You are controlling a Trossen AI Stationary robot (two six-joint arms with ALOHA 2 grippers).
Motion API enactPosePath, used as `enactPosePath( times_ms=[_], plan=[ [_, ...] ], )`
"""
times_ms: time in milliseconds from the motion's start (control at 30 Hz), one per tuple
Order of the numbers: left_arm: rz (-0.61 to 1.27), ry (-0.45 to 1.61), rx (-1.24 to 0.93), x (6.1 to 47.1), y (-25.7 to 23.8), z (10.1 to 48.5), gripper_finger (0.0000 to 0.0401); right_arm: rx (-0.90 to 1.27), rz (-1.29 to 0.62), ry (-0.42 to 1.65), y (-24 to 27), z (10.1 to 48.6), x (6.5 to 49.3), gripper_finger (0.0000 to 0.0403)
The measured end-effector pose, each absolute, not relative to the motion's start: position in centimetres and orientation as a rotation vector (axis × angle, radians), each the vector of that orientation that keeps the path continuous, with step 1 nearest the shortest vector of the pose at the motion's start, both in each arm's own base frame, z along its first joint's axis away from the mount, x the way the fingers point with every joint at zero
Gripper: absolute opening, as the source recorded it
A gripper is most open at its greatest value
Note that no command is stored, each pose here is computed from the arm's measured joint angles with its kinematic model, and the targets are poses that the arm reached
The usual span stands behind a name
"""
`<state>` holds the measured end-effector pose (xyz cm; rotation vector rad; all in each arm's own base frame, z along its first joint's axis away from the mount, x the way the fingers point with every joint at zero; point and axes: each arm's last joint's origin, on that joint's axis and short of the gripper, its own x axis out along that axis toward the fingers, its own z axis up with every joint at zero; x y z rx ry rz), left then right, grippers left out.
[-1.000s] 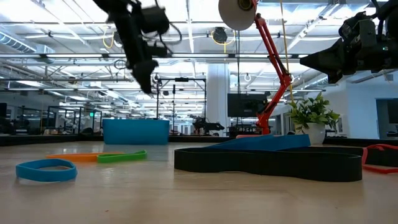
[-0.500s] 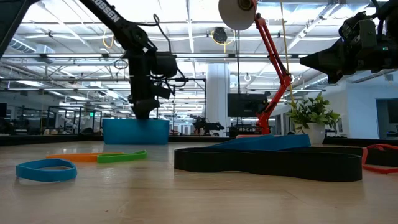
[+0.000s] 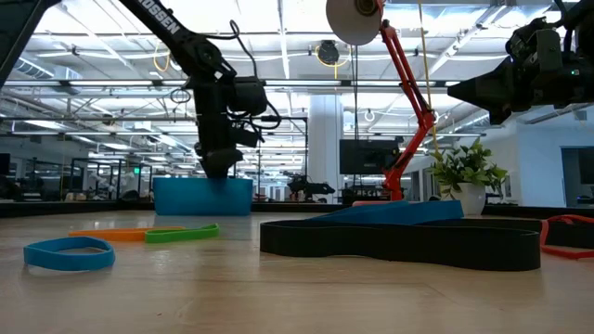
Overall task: Pick and place rubber bands into bin
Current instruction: Put the top black rubber band into the blue container, then put the green rubber band into the blue container
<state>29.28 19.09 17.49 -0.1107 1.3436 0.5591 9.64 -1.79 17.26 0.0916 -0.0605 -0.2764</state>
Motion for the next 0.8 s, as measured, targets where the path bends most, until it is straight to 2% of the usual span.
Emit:
enactPosePath(
  times_ms=[433, 600, 800],
  plan=[
    [0.565, 1.361, -0.106, 28.9, 18.9, 17.9, 0.0209, 0.092, -0.277, -0.061, -1.8, 17.3, 9.6, 0.0009],
    [0.542, 1.276, -0.074, 28.8, 17.8, 20.6, 0.0225, 0.092, -0.277, -0.061, -1.8, 17.3, 9.6, 0.0009],
    [0.448, 1.109, -0.046, 28.5, 14.7, 25.0, 0.0219, 0.092, -0.277, -0.061, -1.8, 17.3, 9.6, 0.0009]
  ],
)
